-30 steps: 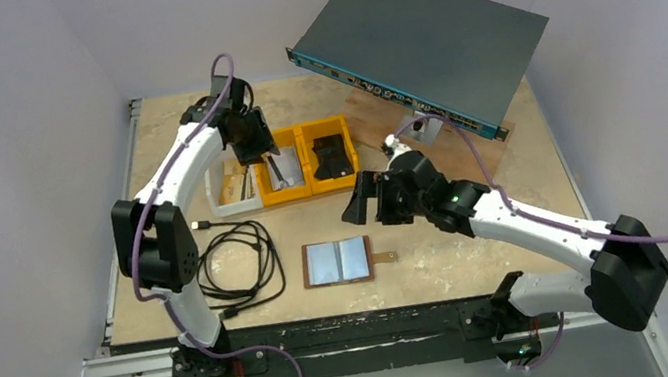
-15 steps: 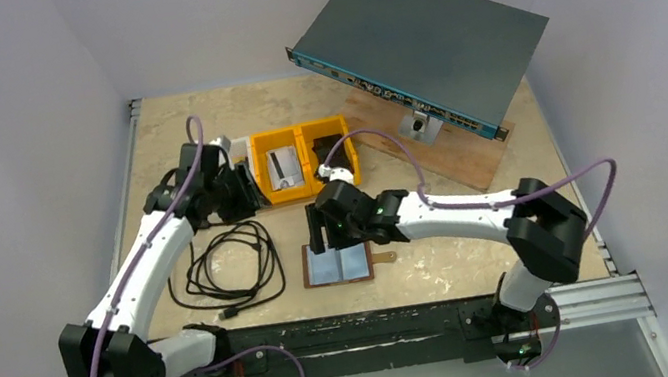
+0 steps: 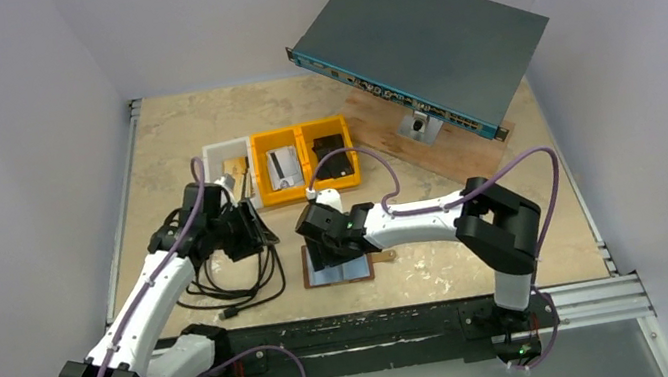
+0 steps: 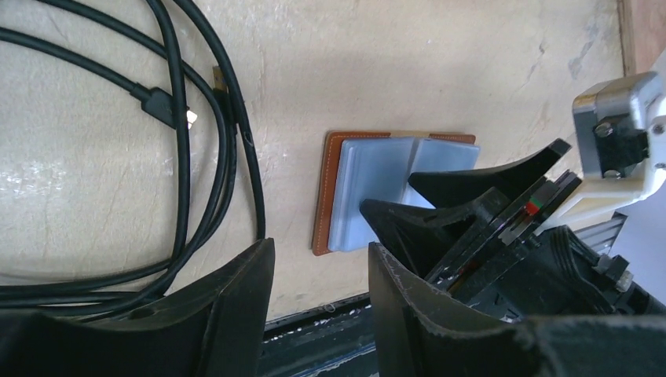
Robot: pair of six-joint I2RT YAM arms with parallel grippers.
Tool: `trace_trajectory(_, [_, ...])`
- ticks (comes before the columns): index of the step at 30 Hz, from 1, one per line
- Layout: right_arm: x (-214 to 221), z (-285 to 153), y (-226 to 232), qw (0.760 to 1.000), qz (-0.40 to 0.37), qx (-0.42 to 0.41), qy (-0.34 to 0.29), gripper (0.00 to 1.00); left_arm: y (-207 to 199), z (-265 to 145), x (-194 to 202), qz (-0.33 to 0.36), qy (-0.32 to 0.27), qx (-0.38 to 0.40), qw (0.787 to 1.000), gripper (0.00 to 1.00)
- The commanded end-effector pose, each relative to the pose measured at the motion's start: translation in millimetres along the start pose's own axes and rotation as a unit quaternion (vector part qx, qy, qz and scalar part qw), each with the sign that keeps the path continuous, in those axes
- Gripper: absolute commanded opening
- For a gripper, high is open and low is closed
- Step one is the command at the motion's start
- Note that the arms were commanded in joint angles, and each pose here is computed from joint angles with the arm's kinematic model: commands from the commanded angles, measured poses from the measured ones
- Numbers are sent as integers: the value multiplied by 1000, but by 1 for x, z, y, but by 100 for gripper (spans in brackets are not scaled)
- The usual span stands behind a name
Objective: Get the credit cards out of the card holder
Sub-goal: Remove the credit card from the card holder.
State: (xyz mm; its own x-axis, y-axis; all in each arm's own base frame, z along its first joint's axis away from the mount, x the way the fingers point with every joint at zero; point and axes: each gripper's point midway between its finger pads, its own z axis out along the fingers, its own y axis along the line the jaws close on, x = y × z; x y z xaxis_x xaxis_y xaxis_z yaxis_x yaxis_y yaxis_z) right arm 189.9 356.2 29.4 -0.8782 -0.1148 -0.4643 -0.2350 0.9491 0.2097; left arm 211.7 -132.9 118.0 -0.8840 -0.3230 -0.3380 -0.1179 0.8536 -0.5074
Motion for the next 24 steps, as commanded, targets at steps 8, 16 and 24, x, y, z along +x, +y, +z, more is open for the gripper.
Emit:
trace_trajectory(8, [9,10,3,1000,20,-3,12,53,-12,21,15,-3,19,37,999,46])
trace_trajectory(16, [26,16,-14,998,48,-28,28,25,-30,45,43,5,64,50,997,39])
trace_trajectory(24, [29,14,-13,991,72,-106,32,14,-43,69,56,1,99,72,992,19])
